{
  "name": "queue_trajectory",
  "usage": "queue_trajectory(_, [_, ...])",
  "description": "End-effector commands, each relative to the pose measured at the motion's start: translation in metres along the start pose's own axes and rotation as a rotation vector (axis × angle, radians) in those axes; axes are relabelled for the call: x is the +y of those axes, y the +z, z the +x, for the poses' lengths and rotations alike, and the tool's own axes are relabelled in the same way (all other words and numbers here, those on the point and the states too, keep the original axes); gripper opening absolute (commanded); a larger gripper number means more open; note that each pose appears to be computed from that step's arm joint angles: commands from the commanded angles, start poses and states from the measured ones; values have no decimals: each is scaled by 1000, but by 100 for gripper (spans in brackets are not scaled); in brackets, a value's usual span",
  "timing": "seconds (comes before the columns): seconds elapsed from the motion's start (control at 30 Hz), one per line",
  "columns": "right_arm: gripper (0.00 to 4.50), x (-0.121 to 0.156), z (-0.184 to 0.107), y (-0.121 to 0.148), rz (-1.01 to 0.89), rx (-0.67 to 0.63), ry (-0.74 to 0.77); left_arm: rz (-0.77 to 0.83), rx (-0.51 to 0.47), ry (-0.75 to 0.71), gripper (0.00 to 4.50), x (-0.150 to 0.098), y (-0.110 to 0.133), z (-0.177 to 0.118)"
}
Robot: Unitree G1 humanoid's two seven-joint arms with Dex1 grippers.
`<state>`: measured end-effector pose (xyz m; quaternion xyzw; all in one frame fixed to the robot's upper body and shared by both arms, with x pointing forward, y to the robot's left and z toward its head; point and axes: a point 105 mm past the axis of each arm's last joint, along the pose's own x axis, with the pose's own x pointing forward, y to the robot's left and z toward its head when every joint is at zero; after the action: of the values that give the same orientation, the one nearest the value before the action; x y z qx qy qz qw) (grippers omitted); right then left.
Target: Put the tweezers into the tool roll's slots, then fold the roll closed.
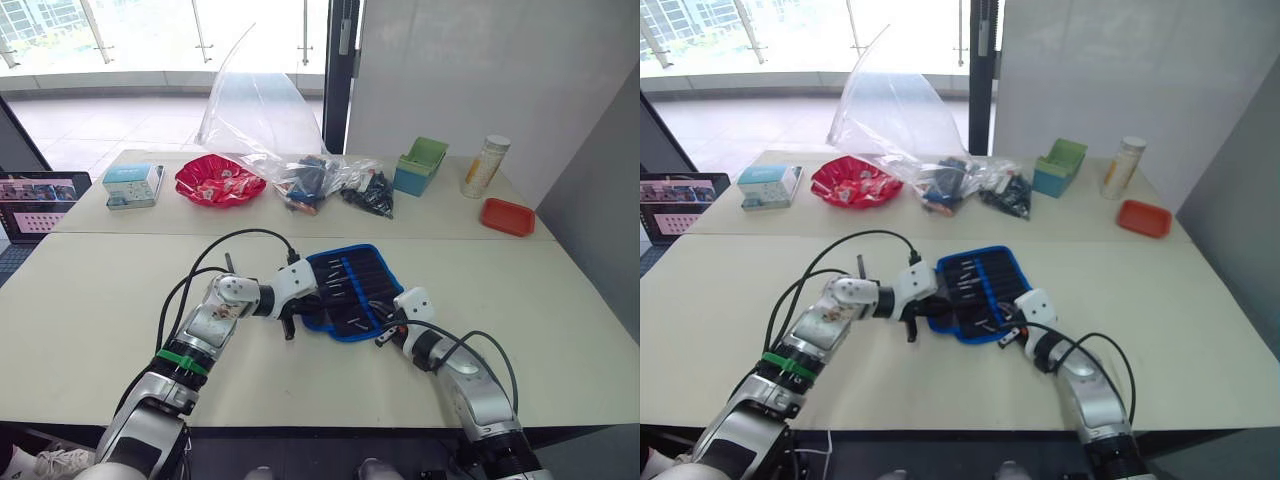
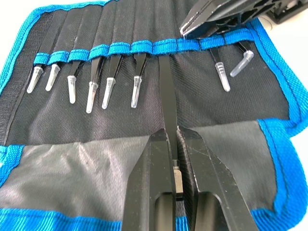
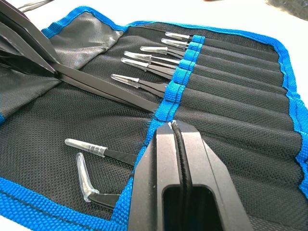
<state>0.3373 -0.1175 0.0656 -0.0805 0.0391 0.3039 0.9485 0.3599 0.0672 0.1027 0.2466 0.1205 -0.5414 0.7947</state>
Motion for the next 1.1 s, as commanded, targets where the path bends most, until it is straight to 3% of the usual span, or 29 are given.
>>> queue_trajectory(0.03, [0, 10, -4, -33, 34, 116, 22, 47, -35, -27, 7, -3, 16, 8])
queue_trajectory(0.5, [0, 8, -1, -31, 31, 110, 14, 81, -94, -69, 7, -6, 44, 41])
queue_trajectory(1.1, [0, 5, -2, -26, 25, 88, -8, 71, -131, -31, 7, -12, 46, 81])
